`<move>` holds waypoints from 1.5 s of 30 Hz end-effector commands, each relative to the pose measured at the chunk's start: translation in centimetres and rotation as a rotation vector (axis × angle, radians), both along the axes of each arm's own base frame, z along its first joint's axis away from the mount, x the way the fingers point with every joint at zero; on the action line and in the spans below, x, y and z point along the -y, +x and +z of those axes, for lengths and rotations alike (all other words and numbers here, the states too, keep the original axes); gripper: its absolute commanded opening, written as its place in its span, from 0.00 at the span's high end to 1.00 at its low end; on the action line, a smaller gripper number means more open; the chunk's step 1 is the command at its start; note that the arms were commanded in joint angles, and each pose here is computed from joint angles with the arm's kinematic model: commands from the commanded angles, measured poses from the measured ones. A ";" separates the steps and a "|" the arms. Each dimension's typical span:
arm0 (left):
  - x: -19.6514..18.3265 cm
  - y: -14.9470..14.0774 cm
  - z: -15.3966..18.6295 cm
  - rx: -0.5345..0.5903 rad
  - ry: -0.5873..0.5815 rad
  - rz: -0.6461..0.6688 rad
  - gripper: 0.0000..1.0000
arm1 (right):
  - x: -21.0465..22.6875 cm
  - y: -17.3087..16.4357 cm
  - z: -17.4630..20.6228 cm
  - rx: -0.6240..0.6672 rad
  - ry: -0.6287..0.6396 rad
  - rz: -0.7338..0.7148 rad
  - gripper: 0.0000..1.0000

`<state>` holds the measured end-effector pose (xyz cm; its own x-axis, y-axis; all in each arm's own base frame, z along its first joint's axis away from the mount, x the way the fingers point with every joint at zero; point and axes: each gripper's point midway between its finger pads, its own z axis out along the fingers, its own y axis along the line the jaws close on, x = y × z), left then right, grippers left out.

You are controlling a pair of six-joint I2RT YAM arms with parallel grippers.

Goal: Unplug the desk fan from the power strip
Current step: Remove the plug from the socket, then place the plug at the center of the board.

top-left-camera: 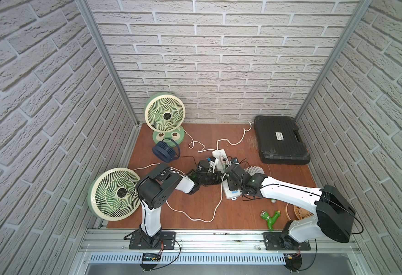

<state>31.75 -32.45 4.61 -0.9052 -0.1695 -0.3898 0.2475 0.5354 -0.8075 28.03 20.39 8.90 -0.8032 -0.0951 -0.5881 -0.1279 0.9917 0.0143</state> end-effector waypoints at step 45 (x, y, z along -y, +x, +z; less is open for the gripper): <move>-4.7 -0.7 1.2 -0.012 0.098 0.085 1.00 | 24.0 0.6 -1.5 -0.204 0.218 -0.591 0.84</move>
<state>30.85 -28.35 4.95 -0.9096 -0.2051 -0.3613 0.1604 0.6290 -0.7607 27.53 -3.47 7.64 -0.7882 0.5099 -0.3447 0.4819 0.8596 0.1695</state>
